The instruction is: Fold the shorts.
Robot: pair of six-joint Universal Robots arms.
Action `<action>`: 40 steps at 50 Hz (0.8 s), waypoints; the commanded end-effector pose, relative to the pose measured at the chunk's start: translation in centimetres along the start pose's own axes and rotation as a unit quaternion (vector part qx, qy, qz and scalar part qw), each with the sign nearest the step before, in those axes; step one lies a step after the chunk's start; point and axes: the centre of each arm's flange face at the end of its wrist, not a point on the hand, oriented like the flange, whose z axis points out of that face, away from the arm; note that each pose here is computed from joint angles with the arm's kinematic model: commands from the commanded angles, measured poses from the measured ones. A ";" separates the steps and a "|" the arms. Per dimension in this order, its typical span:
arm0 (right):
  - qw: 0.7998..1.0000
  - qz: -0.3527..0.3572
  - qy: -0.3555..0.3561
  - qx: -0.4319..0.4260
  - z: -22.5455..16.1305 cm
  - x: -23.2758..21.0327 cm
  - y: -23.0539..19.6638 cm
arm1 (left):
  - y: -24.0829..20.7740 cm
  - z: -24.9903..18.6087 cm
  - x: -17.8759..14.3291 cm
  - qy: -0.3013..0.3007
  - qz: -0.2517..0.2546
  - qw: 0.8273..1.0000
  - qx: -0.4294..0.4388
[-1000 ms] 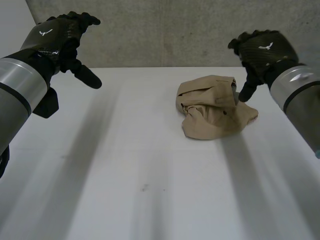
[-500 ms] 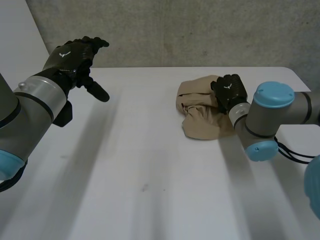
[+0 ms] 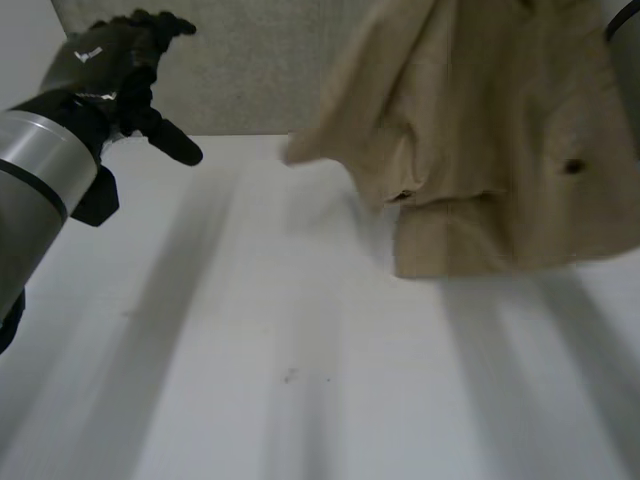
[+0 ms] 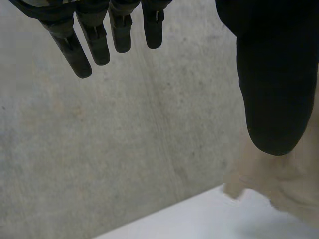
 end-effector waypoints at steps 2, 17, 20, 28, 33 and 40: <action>0.999 0.031 -0.016 0.012 -1.9 -0.3 -4.1 | -1.9 -1.1 0.1 0.002 0.000 1.000 0.028; 0.994 0.045 -0.077 -0.069 -3.5 -3.6 -1.3 | -0.7 -1.1 0.3 0.005 -0.004 1.000 0.004; 0.993 0.050 -0.084 -0.072 -3.8 -4.2 -1.3 | 0.6 -0.9 0.7 0.012 -0.008 1.000 -0.020; 0.993 0.052 -0.086 -0.057 -4.6 -3.6 -3.1 | 6.4 -0.6 3.4 0.048 -0.011 0.991 -0.125; 0.993 0.051 -0.090 -0.052 -5.3 -3.3 -3.8 | 9.8 -0.7 4.8 0.066 -0.013 0.982 -0.179; 0.993 0.054 -0.091 -0.061 -5.9 -3.3 -3.7 | 13.3 0.4 5.0 0.069 -0.006 0.974 -0.214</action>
